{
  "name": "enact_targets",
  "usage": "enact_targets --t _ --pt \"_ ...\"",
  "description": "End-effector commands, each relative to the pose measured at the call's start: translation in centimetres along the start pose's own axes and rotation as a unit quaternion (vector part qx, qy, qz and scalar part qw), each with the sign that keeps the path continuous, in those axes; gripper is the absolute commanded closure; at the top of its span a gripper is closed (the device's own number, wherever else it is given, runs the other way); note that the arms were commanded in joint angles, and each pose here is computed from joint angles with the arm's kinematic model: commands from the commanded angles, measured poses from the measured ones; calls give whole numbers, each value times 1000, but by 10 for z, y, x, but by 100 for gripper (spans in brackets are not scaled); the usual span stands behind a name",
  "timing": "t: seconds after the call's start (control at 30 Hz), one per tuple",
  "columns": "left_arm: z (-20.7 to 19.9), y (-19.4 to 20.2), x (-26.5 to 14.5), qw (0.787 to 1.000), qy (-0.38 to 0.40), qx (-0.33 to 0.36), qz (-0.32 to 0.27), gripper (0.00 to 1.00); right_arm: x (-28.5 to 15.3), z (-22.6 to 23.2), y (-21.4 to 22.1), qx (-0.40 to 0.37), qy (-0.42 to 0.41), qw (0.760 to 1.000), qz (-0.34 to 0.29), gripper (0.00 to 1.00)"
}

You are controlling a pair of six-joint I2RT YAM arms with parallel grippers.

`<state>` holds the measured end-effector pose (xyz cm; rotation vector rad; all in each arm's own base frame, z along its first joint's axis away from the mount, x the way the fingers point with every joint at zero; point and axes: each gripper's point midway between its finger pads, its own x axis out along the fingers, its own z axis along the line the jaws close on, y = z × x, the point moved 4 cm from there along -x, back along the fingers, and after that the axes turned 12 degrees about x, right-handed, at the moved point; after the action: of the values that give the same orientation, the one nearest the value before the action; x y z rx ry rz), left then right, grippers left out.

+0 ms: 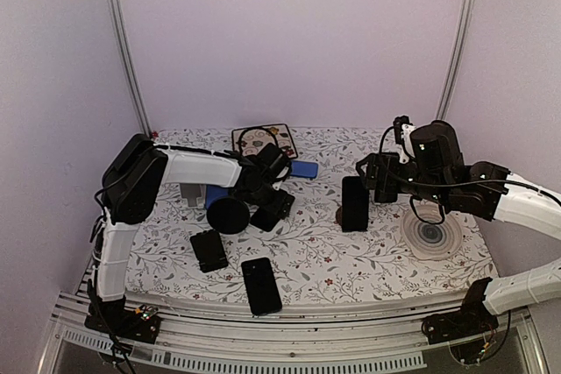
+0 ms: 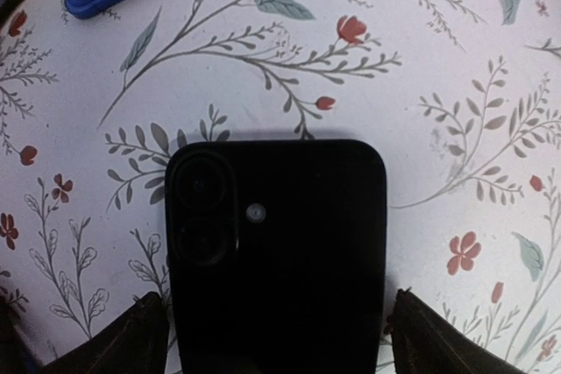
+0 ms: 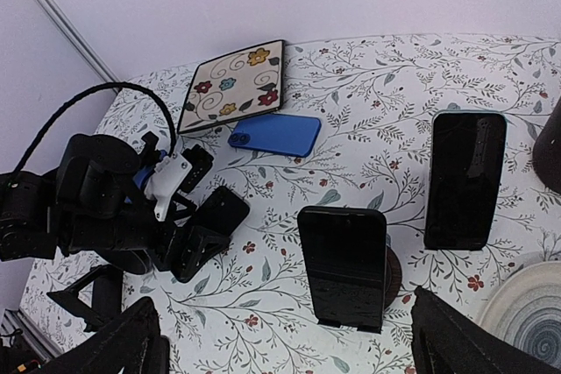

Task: Place the phone on the phone stand
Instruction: Move the phone to the center of the board, then pick up the phone from the center of the board.

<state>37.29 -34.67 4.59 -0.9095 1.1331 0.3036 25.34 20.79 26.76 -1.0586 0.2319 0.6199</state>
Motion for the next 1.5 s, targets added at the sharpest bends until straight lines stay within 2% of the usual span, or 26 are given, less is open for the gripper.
enact_targets --t 0.0,0.33,0.47,0.9,1.47 --pt "-4 31 14 998 2 21 58 15 0 1 -4 5 -4 1000 -9 1" --pt "-4 29 13 998 25 12 49 39 4 5 1 2 -13 1000 4 1" --pt "-1 22 7 999 19 12 35 42 4 6 1 4 -18 1000 6 1" --pt "11 -15 -28 999 -12 16 -36 44 4 10 -1 6 -29 1000 8 1" --pt "15 -28 -55 996 -31 25 -81 45 7 22 0 8 -54 998 22 1"
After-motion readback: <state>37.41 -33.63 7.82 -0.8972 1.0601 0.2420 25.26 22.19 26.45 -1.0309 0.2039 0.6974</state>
